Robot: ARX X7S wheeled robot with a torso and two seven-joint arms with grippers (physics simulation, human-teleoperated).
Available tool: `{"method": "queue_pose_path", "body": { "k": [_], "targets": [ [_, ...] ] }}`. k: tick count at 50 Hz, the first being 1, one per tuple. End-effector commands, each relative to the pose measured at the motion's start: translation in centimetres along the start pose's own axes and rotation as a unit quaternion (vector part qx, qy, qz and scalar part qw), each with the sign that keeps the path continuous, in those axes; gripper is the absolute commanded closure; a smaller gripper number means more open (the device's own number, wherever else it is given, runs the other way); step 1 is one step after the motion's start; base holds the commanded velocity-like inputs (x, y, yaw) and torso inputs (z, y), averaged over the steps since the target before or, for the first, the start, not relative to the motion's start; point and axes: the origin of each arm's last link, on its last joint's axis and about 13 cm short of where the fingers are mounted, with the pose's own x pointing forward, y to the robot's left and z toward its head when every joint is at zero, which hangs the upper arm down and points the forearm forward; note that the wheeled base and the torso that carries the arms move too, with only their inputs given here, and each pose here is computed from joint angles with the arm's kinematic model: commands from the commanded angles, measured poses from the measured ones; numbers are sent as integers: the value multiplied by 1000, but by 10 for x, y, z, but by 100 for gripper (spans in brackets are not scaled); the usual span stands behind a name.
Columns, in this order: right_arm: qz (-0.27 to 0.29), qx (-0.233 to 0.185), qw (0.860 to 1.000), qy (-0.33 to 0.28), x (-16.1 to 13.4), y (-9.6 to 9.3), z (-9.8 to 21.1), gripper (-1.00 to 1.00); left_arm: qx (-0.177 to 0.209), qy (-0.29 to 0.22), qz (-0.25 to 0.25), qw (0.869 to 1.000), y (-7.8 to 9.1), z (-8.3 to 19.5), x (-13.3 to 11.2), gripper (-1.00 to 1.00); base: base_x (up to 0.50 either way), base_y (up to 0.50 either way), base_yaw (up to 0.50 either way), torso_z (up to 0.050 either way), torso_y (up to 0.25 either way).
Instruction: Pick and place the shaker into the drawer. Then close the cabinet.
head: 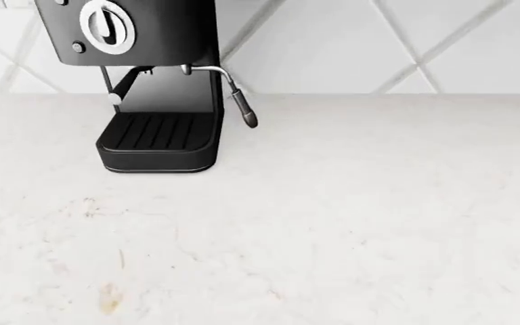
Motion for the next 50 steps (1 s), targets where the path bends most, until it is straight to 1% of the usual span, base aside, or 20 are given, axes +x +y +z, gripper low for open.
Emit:
{"method": "queue_pose_path", "body": {
  "k": [1, 10, 13, 18, 23, 27, 30, 33, 36, 39, 41, 42, 45, 46, 48, 50],
  "targets": [
    [-8, 11, 1000, -4, -3, -1, 0, -100, 4, 0, -4, 1000, -2, -1, -2, -100, 465, 238, 0, 0, 0],
    [-18, 28, 999, -14, -6, -3, 1, -100, 2, 2, -7, 1000, -4, -2, -3, -100, 0, 0, 0, 0, 2],
    [-18, 26, 999, -8, -6, -3, 0, -100, 2, 3, -8, 1000, -4, -2, -3, -100, 0, 0, 0, 0, 0],
    [-12, 19, 1000, -2, -7, 0, -3, -100, 2, 2, -8, 1000, -4, -2, -3, -100, 460, 0, 0, 0, 0],
    [-20, 25, 999, -3, -8, -2, 0, -100, 1, 2, -7, 1000, -4, -2, -3, -100, 0, 0, 0, 0, 2],
    [-33, 10, 999, -14, -12, -5, 11, -100, 0, 2, -8, 1000, -3, -3, -4, -100, 0, 0, 0, 0, 0],
    [-51, -9, 998, -31, -15, -10, 21, -100, -1, 2, -7, 1000, -3, -3, -5, -100, 0, 0, 0, 0, 0],
    [-73, -32, 994, -73, -20, -16, 41, -100, -3, 2, -7, 1000, -3, -3, -5, -100, 0, 0, 0, 0, 0],
    [-76, -51, 988, -125, -24, -17, 64, -100, -7, 2, -6, 1000, -3, -3, -6, -100, 0, 0, 0, 0, 0],
    [-52, -83, 975, -199, -28, -7, 92, -100, -11, 4, -5, 1000, -4, -4, -8, -100, 0, 0, 0, 0, 0],
    [-28, -102, 961, -256, -27, 1, 109, -100, -14, 5, -3, 1000, -4, -5, -9, -100, 0, 0, 0, 0, 0],
    [-14, -115, 951, -286, -25, 7, 116, -100, -16, 6, -3, 1000, -4, -6, -10, -100, 0, 0, 0, 0, 12],
    [38, -135, 927, -349, -7, 25, 131, -100, -22, 10, -2, 1000, -5, -8, -14, -100, 0, 0, 5, 0, 3],
    [54, -131, 923, -358, 0, 31, 135, -100, -24, 11, -1, 1000, -4, -8, -15, -100, 0, 3, 8, 0, 0],
    [97, -103, 920, -366, 13, 40, 141, -100, -28, 13, 2, 1000, -3, -10, -19, -100, 0, 3, 10, 0, 5],
    [151, -68, 909, -382, 27, 49, 147, -100, -30, 18, 8, 999, 0, -14, -23, -100, 0, 4, 11, 0, 6]
  ]
}}
